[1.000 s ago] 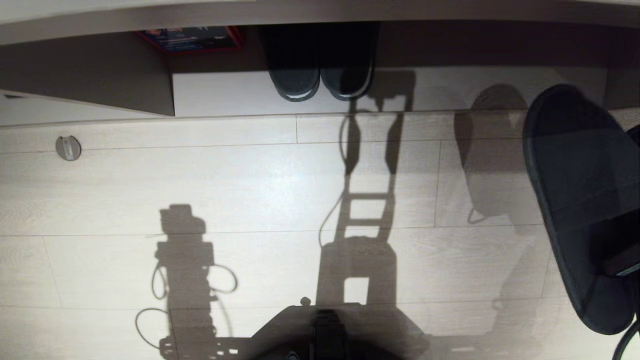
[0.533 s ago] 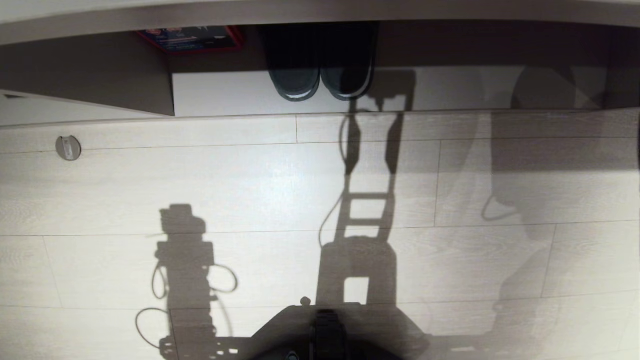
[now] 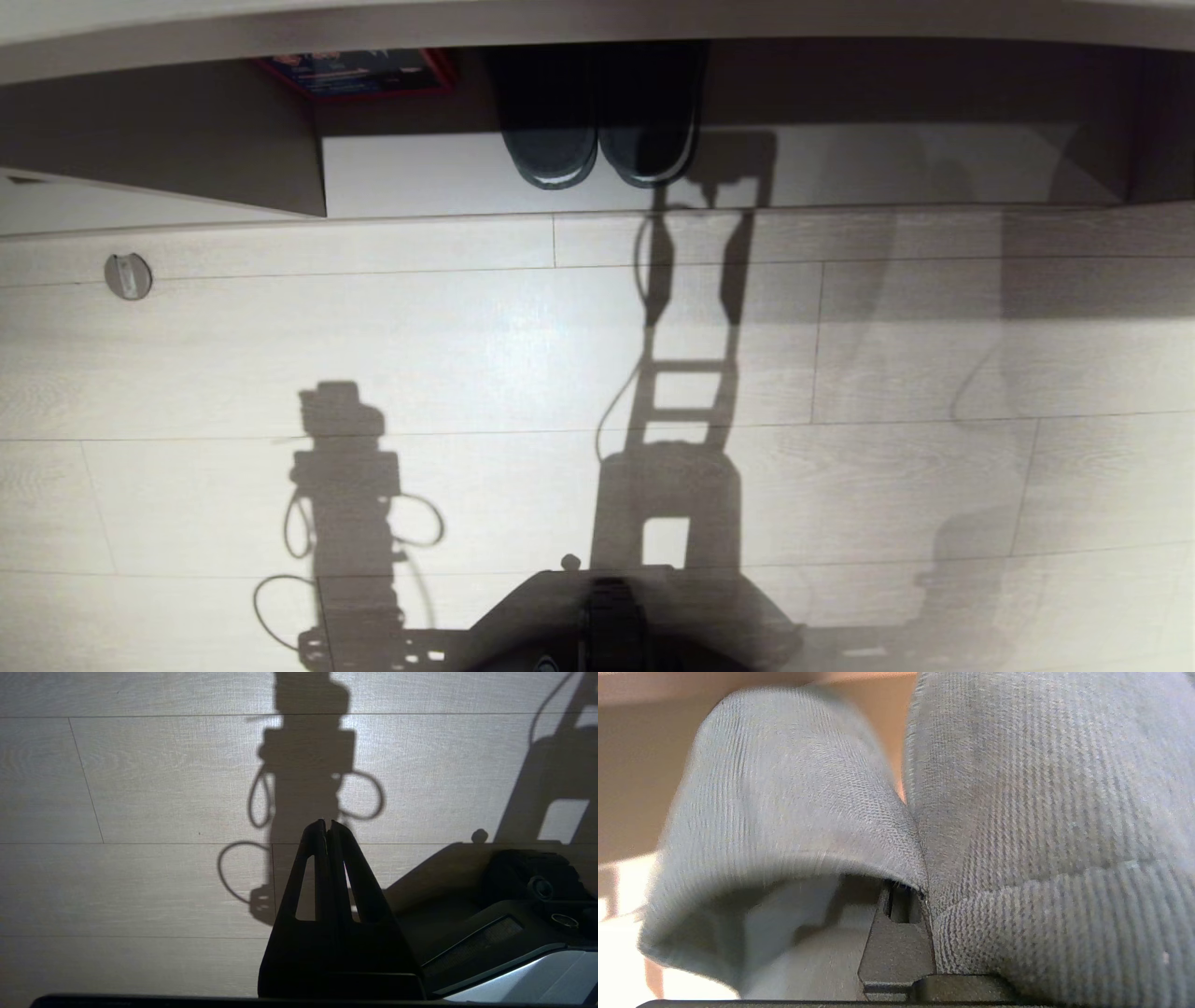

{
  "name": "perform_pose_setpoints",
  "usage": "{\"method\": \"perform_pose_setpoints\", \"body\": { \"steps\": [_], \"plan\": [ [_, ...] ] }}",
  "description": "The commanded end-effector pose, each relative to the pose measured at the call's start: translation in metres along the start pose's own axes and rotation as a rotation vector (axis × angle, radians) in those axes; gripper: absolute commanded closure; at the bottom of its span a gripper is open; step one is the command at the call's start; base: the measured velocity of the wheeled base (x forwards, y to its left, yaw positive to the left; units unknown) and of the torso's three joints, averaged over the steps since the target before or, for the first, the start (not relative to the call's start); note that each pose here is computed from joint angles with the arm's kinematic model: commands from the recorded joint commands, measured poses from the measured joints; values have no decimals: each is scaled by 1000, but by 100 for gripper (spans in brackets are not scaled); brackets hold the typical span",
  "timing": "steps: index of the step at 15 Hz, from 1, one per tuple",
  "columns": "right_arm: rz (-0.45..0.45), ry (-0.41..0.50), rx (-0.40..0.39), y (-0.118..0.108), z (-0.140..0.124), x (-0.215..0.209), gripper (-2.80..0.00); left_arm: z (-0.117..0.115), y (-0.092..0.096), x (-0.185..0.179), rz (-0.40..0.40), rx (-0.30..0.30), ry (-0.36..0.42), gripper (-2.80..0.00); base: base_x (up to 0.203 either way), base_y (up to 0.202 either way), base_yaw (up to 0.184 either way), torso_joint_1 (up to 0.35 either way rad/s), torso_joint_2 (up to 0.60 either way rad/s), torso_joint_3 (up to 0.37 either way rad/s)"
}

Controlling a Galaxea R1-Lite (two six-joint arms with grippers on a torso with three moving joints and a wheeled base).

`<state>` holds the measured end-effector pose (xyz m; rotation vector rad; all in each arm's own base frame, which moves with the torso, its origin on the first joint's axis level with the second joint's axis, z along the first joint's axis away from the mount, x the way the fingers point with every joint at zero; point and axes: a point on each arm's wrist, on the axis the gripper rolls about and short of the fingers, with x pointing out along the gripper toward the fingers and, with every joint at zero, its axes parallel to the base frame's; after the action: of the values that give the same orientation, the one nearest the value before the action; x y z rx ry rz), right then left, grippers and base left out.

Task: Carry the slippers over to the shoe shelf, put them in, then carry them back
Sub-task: Place the slippers on the floor

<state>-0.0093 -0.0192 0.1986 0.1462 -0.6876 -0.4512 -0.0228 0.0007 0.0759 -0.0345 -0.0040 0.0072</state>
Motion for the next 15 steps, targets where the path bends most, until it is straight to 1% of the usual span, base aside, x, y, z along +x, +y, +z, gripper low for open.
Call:
{"method": "perform_pose_setpoints", "body": {
  "steps": [1, 2, 3, 4, 5, 6, 7, 8, 9, 10, 11, 12, 13, 14, 15],
  "plan": [
    [-46, -59, 45, -21, 2, -22, 0, 0, 0, 0, 0, -1, -1, 0, 0, 0, 0, 0, 0, 0],
    [-84, -86, 32, -26, 4, -30, 0, 0, 0, 0, 0, -1, -1, 0, 0, 0, 0, 0, 0, 0],
    [-139, -127, -1, -30, 6, -40, 0, 0, 0, 0, 0, -1, -1, 0, 0, 0, 0, 0, 0, 0],
    [-162, -156, -22, -32, 7, -47, 0, 0, 0, 0, 0, -1, -1, 0, 0, 0, 0, 0, 0, 0],
    [-166, -178, -31, -35, 7, -55, 0, 0, 0, 0, 2, -1, -1, 0, 0, 0, 0, 0, 0, 0],
    [-165, -178, -56, -37, 4, -62, 0, 0, 0, 0, 0, -1, -1, 0, 0, 0, 0, 0, 0, 0],
    [-144, -145, -96, -37, -4, -67, 0, 0, 0, 0, 1, -1, -1, 0, 0, 0, 0, 0, 0, 0],
    [-105, -88, -141, -35, -13, -69, 0, 0, 0, 0, 0, -1, -1, 0, 0, 0, 0, 0, 0, 0],
    [-56, -29, -169, -32, -22, -69, 0, 0, 0, 0, 1, -1, -1, 0, 0, 0, 0, 0, 0, 0],
    [14, 59, -203, -29, -33, -69, 0, 0, 0, 0, 0, -1, -1, 0, 0, 0, 0, 0, 0, 0],
    [90, 137, -214, -27, -43, -71, 0, 0, 0, 0, 0, -1, -1, 0, 0, 0, 0, 0, 0, 0],
    [153, 200, -194, -26, -51, -73, 0, 0, 0, 0, 0, -1, -1, 0, 0, 0, 0, 0, 0, 0],
    [206, 242, -170, -24, -55, -74, 0, 0, 0, 0, 0, -1, -1, 0, 0, 0, 0, 0, 0, 0],
    [249, 274, -164, -23, -58, -75, 0, 0, 0, 0, 0, -1, -1, 0, 0, 0, 0, 0, 0, 0],
    [304, 327, -173, -22, -64, -78, 0, 0, 0, 0, 0, -1, -1, 0, 0, 0, 0, 0, 0, 0]
  ]
}}
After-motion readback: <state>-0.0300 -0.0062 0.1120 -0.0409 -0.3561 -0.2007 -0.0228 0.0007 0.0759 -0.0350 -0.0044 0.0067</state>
